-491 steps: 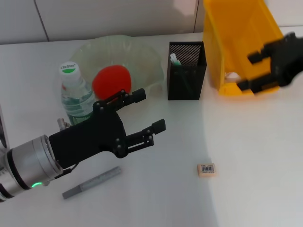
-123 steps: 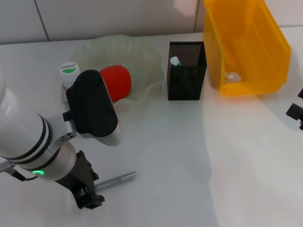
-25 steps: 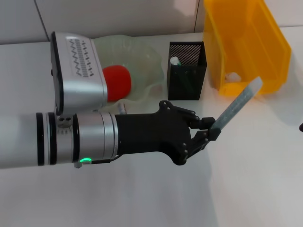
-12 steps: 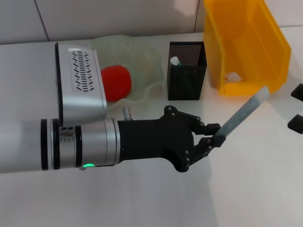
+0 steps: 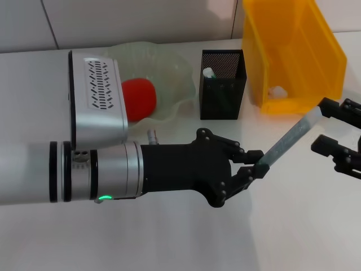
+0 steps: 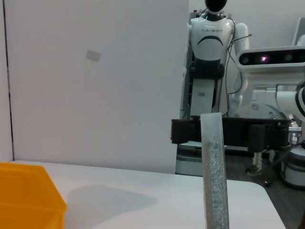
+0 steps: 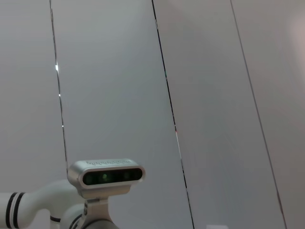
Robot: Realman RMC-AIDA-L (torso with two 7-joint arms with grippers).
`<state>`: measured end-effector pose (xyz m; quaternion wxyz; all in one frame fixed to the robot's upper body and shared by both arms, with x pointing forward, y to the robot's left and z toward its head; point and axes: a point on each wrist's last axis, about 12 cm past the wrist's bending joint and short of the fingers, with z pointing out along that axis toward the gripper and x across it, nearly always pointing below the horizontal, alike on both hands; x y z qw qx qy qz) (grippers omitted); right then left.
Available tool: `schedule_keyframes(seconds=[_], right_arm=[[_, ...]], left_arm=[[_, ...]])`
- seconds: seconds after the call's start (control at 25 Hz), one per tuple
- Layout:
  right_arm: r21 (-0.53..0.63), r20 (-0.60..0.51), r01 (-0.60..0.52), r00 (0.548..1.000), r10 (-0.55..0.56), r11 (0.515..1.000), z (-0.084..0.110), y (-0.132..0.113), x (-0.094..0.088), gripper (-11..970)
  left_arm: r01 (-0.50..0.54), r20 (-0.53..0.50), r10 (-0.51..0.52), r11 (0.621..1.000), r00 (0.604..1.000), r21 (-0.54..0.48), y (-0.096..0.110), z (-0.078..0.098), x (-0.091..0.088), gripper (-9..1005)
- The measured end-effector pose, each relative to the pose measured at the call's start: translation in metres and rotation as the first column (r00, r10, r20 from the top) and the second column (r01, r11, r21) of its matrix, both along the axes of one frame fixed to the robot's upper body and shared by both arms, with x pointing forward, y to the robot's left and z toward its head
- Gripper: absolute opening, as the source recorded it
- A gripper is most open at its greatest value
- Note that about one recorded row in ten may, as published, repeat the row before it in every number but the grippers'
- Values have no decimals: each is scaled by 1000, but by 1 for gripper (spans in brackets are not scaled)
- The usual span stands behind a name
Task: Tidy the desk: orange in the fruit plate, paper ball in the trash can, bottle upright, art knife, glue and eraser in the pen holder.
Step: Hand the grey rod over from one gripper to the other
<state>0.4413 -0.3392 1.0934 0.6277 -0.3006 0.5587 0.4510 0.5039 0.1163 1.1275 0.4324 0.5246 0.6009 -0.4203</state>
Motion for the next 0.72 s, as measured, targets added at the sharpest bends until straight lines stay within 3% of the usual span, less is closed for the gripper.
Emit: schedule_keyframes(seconds=[0.24,0.72], right_arm=[[-7,-31,-47,998,46,999,-3,13,10,526],[-3,-62,-83,995,82,997,-3,17,13,519]], left_arm=[[7,3,-7,1000,1000,-2,2,0,-1,161],[19,2,-19,1000,1000,-2,2,0,-2,161]])
